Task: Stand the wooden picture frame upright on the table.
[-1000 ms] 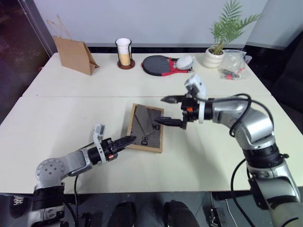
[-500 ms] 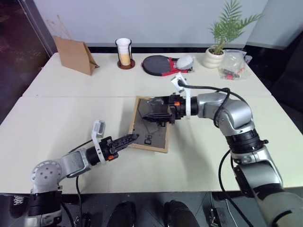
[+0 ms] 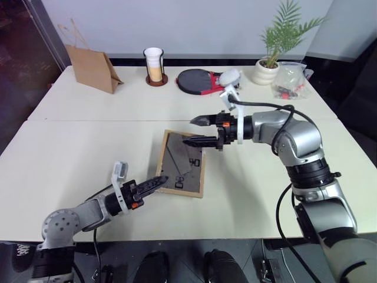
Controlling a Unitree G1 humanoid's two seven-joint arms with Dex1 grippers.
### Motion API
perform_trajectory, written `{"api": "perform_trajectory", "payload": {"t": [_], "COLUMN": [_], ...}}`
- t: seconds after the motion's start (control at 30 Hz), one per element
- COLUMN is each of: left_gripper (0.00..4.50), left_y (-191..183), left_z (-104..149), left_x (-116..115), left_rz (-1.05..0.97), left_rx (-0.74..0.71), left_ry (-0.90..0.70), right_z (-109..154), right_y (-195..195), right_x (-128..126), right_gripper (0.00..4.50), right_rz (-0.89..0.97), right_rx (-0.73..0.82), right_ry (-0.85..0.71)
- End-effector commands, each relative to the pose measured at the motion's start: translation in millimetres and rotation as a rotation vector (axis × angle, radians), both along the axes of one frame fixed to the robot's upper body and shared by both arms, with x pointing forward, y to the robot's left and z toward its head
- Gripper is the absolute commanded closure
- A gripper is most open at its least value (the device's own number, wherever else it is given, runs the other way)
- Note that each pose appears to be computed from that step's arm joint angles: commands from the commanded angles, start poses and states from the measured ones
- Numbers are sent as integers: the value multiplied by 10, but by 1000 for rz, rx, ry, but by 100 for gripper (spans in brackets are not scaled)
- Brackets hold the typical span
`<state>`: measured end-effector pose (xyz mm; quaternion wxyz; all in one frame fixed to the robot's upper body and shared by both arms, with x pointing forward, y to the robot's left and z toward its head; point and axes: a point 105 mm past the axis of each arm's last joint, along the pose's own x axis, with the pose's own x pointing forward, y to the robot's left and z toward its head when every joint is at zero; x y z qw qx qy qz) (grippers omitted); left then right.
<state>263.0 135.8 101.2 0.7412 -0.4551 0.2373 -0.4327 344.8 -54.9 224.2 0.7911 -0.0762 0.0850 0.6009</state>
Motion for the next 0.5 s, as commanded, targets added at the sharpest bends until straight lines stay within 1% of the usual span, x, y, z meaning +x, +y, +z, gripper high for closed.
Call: {"api": "perform_trajectory", "payload": {"t": [0.03, 0.1, 0.23, 0.37, 0.5], "left_gripper": [347, 347, 347, 347, 347], "left_y": [51, 75, 96, 125, 117], "left_z": [55, 33, -15, -57, -58], "left_x": [-11, -12, -24, -53, -71], "left_rz": [-12, -14, -22, -23, -26], "left_rx": [-23, -24, -23, -24, -22], "left_ry": [-50, -53, -60, -65, -73], "right_z": [-20, -124, -240, -271, -285], "right_y": [50, 101, 146, 176, 260], "right_x": [-49, -66, -61, -41, -89], "right_gripper": [0, 0, 0, 0, 0], "right_rz": [29, 41, 49, 51, 85], "right_rx": [-19, -34, -48, -50, -48], "right_ry": [-20, -2, 23, 29, 36]}}
